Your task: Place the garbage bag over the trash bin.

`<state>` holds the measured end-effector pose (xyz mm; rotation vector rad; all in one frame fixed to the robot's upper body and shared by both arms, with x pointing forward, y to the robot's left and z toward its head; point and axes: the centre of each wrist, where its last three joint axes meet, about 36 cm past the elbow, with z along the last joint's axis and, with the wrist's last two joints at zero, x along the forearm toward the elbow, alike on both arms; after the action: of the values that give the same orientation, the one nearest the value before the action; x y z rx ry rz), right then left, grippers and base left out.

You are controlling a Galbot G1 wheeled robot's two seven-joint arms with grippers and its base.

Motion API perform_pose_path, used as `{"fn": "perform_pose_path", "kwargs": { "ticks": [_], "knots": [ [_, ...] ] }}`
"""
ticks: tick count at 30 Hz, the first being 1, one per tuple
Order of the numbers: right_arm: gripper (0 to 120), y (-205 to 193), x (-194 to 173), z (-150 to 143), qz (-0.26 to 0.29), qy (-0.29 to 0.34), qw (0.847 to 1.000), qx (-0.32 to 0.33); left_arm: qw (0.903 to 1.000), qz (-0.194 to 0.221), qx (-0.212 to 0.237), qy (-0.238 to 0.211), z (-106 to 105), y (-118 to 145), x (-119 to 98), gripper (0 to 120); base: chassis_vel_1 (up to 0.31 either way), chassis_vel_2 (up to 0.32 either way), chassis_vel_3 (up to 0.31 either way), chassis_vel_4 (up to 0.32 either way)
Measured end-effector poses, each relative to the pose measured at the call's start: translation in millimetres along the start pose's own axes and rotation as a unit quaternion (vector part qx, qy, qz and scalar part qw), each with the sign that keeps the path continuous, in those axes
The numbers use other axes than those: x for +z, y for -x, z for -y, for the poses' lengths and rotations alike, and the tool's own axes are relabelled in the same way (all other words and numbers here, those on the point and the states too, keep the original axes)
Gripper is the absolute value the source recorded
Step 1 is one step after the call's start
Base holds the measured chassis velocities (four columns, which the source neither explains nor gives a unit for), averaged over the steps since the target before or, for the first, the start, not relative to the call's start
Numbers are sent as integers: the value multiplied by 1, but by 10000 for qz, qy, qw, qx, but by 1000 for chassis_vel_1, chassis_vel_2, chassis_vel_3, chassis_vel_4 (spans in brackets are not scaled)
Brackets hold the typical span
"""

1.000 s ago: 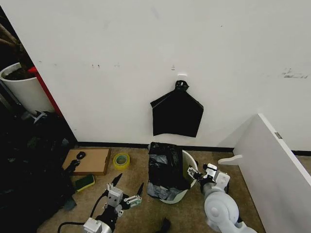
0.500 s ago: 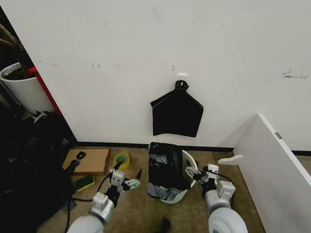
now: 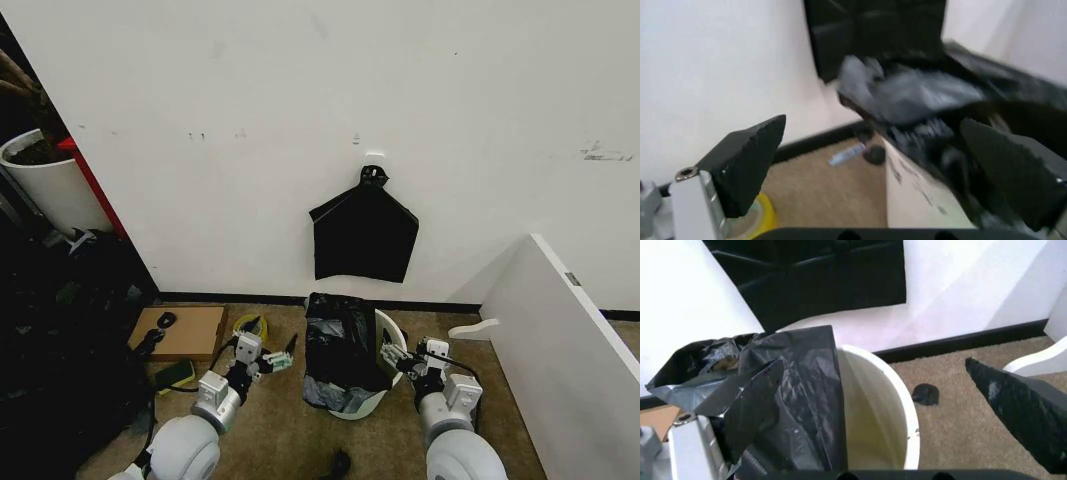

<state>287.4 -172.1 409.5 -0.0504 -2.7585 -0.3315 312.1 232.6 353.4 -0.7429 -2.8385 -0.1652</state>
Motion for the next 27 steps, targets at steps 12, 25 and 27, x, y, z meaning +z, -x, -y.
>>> {"fn": "perform_pose_path", "kwargs": {
  "ticks": [12, 25, 27],
  "knots": [
    [100, 1, 0, -1, -11, 29, 10000, 14, 9997, -214, 87, 104, 8, 19, 21, 99, 0, 0, 0, 0],
    [100, 1, 1, -2, -14, 24, 10000, -4, 9999, -109, 36, 104, 4, 35, 28, 85, 0, 0, 0, 0],
    [100, 1, 1, -4, -28, 9, 10000, -35, 9998, -133, 56, 122, 3, 36, 29, 77, 0, 0, 0, 0]
  ]
}}
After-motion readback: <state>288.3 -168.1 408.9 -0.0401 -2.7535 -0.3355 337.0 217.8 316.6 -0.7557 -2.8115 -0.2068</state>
